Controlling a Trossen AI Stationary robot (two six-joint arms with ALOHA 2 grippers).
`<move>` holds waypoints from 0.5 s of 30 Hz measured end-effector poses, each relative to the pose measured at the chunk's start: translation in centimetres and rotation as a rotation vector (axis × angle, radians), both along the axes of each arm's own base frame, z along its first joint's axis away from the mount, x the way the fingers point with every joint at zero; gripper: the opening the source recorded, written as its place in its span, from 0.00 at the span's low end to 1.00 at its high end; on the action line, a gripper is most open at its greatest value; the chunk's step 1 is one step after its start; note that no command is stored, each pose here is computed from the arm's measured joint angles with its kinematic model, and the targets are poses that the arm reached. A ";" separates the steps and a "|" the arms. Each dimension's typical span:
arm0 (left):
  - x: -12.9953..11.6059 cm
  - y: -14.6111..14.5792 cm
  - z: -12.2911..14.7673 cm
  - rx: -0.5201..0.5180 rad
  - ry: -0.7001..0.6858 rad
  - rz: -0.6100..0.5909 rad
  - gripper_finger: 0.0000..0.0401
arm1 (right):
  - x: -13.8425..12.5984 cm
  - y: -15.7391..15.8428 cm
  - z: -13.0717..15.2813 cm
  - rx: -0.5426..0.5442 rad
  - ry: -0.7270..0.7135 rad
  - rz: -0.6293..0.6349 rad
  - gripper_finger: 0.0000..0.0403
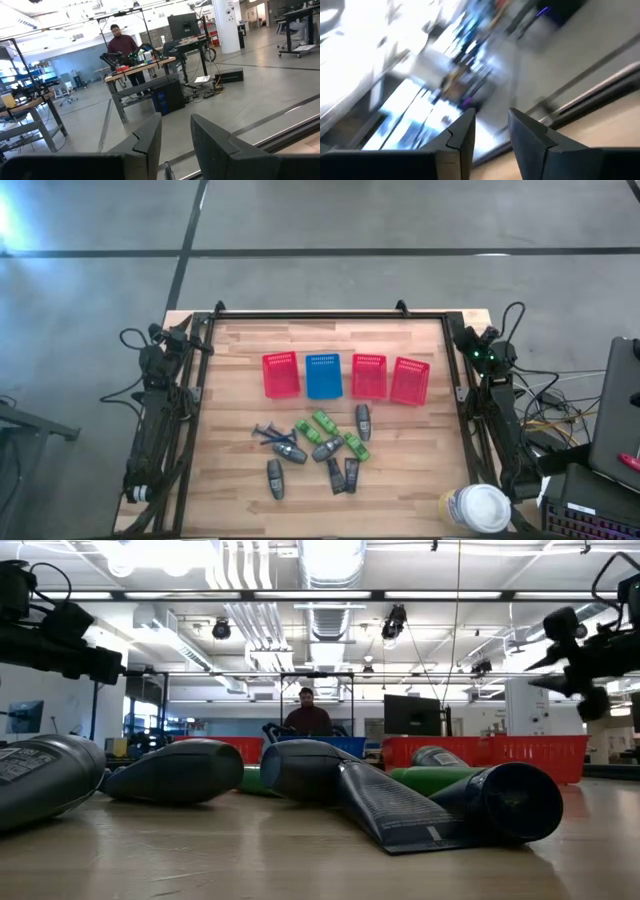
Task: Pick & Place Travel size toiletries
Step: Put the green shampoo into the right red bin
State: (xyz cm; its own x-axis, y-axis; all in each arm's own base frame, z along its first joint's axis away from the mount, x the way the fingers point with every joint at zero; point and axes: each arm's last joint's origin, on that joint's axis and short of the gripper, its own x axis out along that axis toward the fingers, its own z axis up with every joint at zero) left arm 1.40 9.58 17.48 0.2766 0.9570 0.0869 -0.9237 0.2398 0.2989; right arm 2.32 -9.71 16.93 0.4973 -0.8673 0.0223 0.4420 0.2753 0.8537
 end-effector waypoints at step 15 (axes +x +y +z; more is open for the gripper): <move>0.0 0.0 0.0 -0.001 0.000 0.000 0.28 | 0.5 0.9 3.1 -0.172 -0.192 0.229 0.38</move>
